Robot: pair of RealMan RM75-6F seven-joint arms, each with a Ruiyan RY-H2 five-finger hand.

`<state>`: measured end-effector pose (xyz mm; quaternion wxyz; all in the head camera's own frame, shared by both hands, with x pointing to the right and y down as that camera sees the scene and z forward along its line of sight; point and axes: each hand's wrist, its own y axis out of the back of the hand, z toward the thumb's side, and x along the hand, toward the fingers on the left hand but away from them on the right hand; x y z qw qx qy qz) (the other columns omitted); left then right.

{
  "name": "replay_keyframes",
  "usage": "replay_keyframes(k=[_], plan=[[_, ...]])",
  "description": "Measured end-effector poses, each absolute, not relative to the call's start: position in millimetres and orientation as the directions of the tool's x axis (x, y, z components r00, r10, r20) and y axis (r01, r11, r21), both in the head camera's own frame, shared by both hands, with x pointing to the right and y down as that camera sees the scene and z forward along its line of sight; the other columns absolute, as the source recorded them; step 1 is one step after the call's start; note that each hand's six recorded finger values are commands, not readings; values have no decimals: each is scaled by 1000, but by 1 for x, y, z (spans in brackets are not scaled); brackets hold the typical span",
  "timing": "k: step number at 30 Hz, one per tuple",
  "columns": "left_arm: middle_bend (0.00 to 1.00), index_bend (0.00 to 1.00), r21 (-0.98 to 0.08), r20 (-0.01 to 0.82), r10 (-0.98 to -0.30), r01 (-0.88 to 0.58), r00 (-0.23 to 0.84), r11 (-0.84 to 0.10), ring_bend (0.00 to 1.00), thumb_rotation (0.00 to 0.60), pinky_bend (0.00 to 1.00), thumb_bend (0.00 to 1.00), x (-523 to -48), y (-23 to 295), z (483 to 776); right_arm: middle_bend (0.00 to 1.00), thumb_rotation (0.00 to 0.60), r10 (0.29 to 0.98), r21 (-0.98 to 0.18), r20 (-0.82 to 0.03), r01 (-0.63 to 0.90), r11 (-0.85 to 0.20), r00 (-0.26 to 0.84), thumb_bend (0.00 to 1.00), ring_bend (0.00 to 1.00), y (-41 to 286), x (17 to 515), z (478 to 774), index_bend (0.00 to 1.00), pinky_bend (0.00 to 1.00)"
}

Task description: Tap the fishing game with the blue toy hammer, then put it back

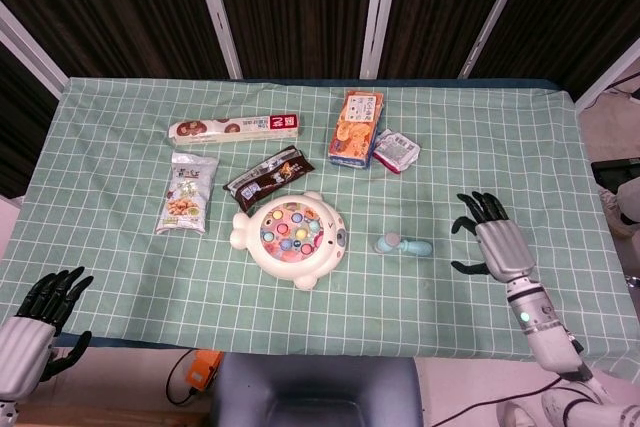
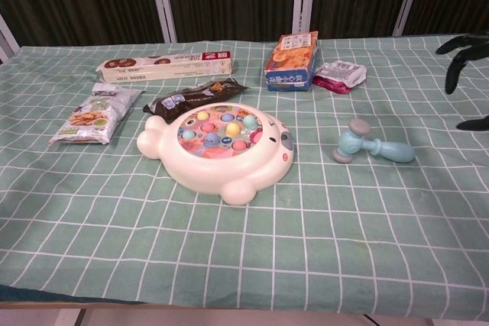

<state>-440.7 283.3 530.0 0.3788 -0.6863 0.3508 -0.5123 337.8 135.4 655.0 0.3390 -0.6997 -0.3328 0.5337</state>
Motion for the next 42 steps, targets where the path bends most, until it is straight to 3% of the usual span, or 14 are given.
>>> replay_keyframes(k=[5,11,30,42], plan=[[14,0,-879,436,-871,-99,228,-466,20,600,92,390,-442,283,528,311,600,809,-790,-562,175,-587,175,398,133,127,323,680,643,0],[14,0,-878,437,-868,-97,237,-469,20,600,93,389,-442,286,527,313,600,799,-767,-582,225,-601,150,400,133,123,316,695,640,0],[12,0,-878,437,-866,-93,245,-469,20,600,92,388,-440,287,528,313,600,743,-741,-644,95,-665,182,435,133,125,272,719,588,0],[12,0,-880,433,-867,-94,245,-466,19,600,92,388,-440,287,527,313,600,720,-723,-667,69,-688,191,464,133,130,254,731,613,0]])
